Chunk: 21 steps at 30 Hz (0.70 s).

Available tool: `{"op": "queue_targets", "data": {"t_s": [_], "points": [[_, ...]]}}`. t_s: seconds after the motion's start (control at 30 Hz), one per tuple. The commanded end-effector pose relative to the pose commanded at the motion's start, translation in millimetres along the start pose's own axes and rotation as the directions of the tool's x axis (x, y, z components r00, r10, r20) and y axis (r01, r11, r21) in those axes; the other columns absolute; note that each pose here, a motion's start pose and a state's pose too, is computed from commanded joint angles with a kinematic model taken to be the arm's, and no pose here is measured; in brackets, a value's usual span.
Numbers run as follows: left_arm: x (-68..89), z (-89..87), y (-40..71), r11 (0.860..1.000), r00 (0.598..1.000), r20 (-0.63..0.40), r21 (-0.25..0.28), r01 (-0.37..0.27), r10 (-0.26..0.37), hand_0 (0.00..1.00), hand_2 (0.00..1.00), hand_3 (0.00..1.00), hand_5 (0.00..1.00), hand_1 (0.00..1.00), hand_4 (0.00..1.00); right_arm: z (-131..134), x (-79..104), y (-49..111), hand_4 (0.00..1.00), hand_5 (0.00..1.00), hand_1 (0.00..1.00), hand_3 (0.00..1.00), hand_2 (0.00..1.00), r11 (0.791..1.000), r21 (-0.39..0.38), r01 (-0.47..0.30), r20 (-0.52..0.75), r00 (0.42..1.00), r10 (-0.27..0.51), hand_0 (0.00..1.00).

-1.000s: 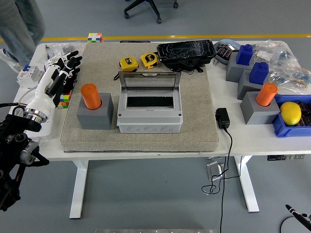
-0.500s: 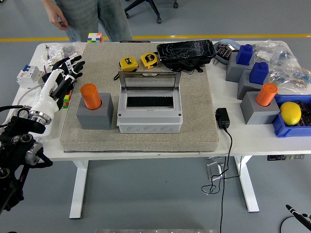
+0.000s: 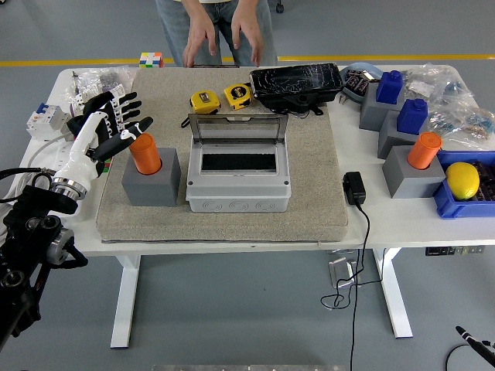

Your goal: Fetch the battery,place it into the box,close the lid of the box

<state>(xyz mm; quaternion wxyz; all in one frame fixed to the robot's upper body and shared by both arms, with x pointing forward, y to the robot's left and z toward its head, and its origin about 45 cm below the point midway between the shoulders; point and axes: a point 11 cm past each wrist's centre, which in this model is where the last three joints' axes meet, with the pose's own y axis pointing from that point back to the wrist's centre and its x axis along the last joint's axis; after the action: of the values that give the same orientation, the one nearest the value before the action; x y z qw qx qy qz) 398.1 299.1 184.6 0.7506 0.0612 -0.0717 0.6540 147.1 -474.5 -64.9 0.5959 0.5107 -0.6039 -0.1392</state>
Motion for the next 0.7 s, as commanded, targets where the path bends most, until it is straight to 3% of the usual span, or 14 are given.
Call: {"op": "queue_targets", "data": {"t_s": [0.6,0.63,0.7], "points": [[-19.2,-12.5,-0.6,0.999,0.998,-0.057,0.027,0.036,-0.034,0.823,0.872,0.883,0.433,0.896,0.998,2,-5.2,0.8,0.998,0.998,0.902,0.952,0.850,1.000,-0.006,0.011,0.005,1.000,-0.011,0.920],[-21.9,-13.4,-0.7,0.999,0.997,-0.065,0.028,0.038,-0.036,0.831,0.868,0.881,0.500,0.894,0.998,2,-6.2,0.9,0.998,0.998,0.901,0.951,0.849,1.000,-0.006,0.013,0.006,1.000,-0.013,0.918],[-25.7,-15.1,-0.6,0.999,0.996,-0.075,0.031,0.043,-0.041,0.831,0.868,0.881,0.500,0.894,0.998,1,-7.3,1.0,0.998,0.998,0.901,0.951,0.849,1.000,-0.004,0.015,0.006,1.000,-0.015,0.918]]}}
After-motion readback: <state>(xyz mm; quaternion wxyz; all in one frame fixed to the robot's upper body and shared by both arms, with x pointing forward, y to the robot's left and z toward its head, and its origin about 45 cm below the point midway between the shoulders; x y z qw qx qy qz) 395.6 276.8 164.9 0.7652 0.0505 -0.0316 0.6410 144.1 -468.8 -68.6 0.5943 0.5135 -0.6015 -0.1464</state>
